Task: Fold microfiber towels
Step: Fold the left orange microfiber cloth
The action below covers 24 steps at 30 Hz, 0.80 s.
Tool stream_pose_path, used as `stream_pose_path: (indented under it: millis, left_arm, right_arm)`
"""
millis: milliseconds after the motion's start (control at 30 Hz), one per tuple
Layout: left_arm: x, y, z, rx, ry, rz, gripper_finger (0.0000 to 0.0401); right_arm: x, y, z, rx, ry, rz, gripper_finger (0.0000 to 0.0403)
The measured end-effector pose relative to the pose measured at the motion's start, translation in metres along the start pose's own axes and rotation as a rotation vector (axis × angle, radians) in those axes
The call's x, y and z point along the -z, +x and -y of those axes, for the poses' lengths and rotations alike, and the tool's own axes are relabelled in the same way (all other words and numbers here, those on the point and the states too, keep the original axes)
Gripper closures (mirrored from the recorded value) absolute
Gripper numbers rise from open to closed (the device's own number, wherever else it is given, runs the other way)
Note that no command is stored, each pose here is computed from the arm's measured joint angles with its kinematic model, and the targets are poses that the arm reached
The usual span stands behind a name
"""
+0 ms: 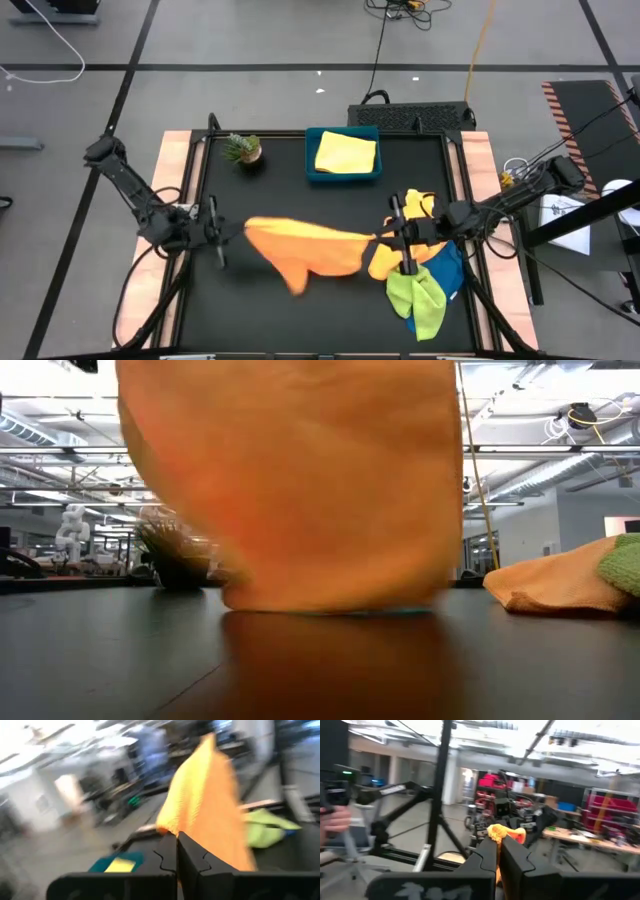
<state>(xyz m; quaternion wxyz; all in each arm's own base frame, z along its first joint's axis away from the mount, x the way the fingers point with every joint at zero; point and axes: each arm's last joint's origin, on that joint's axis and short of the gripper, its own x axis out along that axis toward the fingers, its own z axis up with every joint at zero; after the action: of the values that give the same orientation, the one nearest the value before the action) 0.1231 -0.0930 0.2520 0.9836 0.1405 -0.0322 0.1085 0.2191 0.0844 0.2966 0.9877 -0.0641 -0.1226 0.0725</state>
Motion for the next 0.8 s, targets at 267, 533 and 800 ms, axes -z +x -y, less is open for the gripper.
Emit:
stream_pose_path:
  millis: [267,533,800]
  left_arm:
    - [-0.008,-0.004,0.003,0.11,-0.103,0.09,0.0401]
    - [-0.026,-0.012,0.001,0.216,-0.333,0.245,0.0401]
    - [-0.02,-0.011,-0.007,-0.076,-0.368,0.086,0.0396]
  right_arm:
    - [-0.002,0.0,0.001,0.008,0.046,0.018,0.0403]
    - [-0.009,-0.001,0.001,-0.047,0.194,0.09,0.0403]
    - [-0.002,-0.001,0.026,0.147,0.263,0.009,0.0403]
